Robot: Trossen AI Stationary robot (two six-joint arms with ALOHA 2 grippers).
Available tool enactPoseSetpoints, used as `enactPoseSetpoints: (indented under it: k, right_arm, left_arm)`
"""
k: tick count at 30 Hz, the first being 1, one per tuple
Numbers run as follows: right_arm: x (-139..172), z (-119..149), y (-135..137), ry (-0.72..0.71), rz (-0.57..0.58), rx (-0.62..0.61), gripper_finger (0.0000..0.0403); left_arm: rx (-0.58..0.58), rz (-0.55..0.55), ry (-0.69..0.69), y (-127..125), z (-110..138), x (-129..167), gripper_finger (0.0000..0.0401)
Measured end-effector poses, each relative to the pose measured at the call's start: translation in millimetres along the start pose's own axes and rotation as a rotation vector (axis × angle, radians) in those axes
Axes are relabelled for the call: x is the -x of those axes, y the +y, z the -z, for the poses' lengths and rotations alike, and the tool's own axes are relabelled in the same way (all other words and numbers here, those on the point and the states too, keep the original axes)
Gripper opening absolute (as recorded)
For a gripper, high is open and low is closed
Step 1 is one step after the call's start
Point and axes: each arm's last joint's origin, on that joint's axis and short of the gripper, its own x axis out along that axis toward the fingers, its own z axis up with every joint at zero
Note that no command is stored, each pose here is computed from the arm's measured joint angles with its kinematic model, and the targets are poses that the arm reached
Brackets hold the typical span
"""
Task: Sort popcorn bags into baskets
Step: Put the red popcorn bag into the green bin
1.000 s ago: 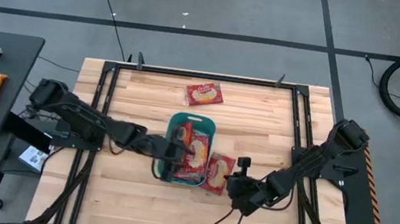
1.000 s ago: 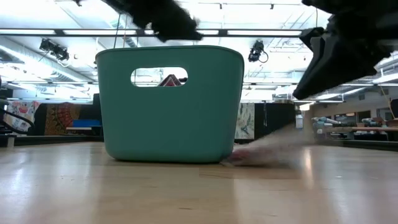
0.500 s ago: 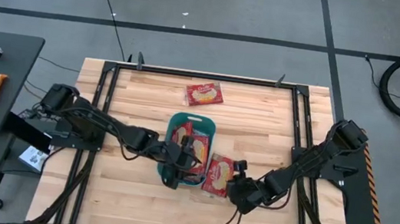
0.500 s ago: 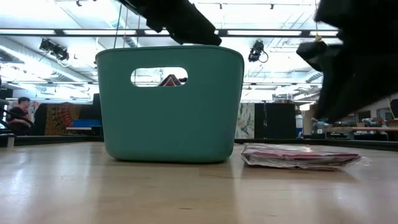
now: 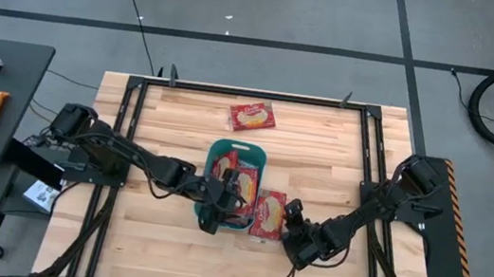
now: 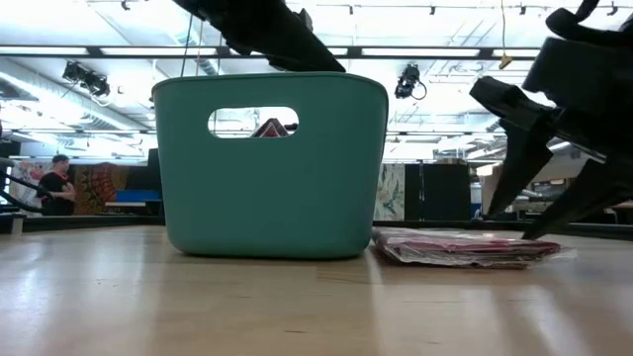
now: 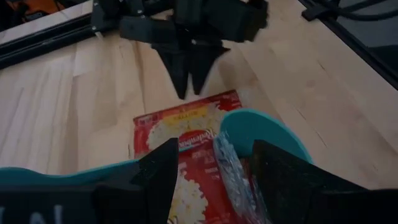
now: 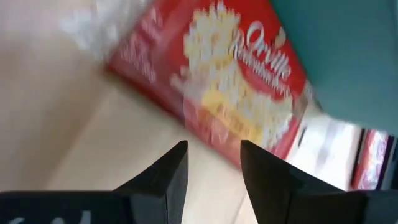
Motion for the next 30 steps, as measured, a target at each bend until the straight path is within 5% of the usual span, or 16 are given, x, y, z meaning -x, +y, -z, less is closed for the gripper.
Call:
enactPoseSetpoints:
  k: [18, 30]
  right_arm:
    - [-18, 4, 15, 0.076, 0.133, 0.122, 0.0150]
    - [-25, -12, 11, -0.037, 0.173, 0.104, 0.0150]
  left_arm:
    - [-0.013, 0.004, 0.017, -1, 2, 0, 0.0208]
    - [-0.030, 0.004, 0.016, -1, 2, 0, 0.0208]
